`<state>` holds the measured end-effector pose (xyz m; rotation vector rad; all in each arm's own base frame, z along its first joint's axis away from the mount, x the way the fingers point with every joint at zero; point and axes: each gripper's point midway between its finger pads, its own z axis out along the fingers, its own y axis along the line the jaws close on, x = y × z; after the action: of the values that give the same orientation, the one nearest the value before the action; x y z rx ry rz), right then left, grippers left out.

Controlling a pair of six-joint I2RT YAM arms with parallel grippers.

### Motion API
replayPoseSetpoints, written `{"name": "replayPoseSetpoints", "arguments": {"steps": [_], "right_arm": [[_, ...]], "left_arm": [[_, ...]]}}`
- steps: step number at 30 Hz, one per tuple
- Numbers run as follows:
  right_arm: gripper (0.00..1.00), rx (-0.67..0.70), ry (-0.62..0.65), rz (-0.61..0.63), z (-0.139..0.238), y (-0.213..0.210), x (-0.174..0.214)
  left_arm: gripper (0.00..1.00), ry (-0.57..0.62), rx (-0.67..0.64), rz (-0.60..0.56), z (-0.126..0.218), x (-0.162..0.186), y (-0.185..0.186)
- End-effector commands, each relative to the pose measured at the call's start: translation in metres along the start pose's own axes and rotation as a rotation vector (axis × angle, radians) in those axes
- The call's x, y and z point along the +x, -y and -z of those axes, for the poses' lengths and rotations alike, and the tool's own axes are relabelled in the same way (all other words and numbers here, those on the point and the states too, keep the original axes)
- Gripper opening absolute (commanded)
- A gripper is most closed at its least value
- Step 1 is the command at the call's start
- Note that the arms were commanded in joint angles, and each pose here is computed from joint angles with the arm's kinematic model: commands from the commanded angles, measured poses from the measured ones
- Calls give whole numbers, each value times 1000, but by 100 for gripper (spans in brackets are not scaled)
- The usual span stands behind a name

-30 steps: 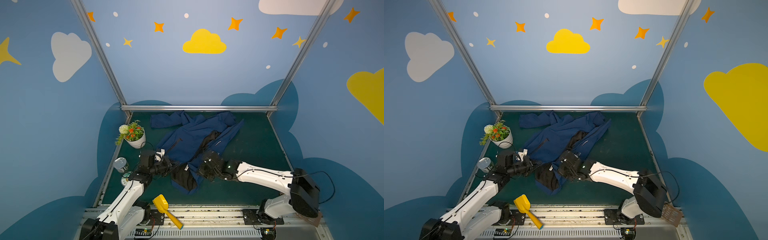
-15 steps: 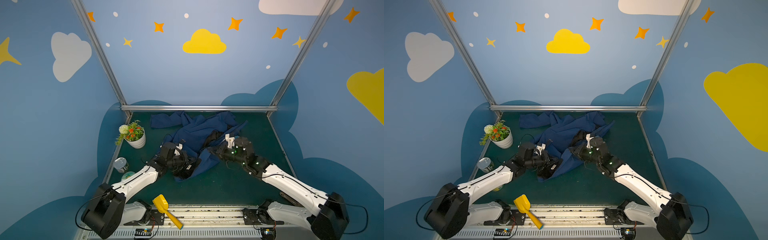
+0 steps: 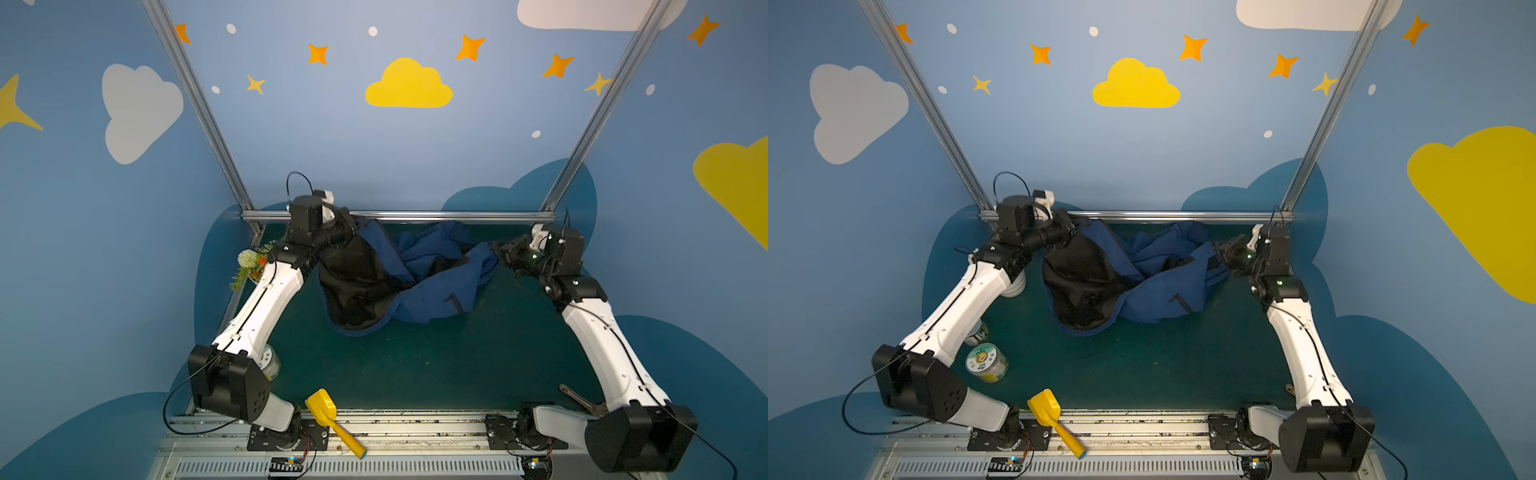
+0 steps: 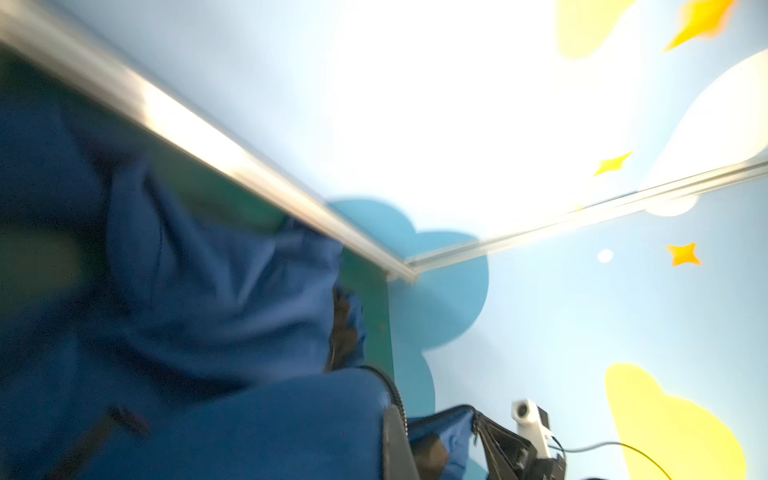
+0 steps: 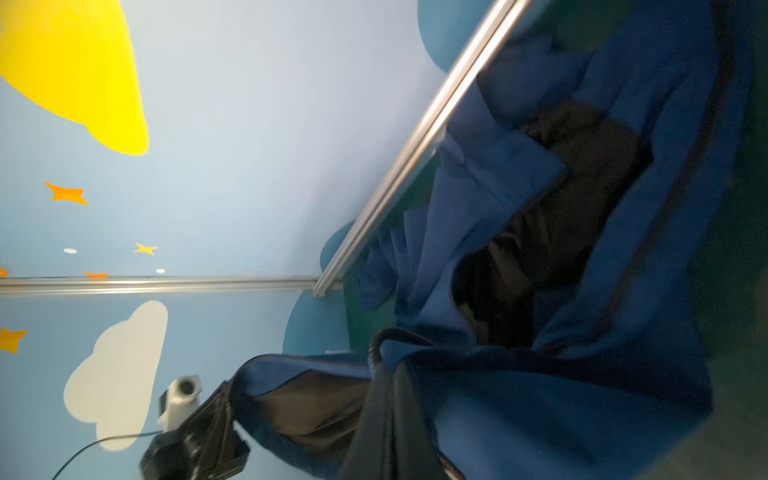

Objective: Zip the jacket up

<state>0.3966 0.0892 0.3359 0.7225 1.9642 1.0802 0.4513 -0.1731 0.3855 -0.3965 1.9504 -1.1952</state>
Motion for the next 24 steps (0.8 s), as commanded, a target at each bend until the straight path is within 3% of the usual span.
{"name": "replayPoseSetpoints", "arguments": {"steps": [1, 3, 5, 11, 14, 20, 24], "right_arm": [[0, -41, 79, 137, 16, -41, -27], [0, -11, 76, 206, 20, -49, -26], [0, -25, 10, 236, 16, -50, -9], [0, -95, -363, 154, -5, -9, 112], [0, -50, -453, 94, 3, 32, 158], [0, -31, -539, -61, 22, 94, 218], [0, -97, -505, -76, 31, 94, 221]], "left_arm": [[3, 3, 0, -83, 9, -12, 26], [3, -22, 5, -77, 9, -5, 29], [3, -86, -1, -56, 5, 28, 18], [3, -381, -58, 64, -25, 210, -53], [3, -478, -84, 108, -29, 279, -76], [3, -657, -91, 112, -41, 353, -82], [3, -719, -87, 125, -50, 373, -83]]}}
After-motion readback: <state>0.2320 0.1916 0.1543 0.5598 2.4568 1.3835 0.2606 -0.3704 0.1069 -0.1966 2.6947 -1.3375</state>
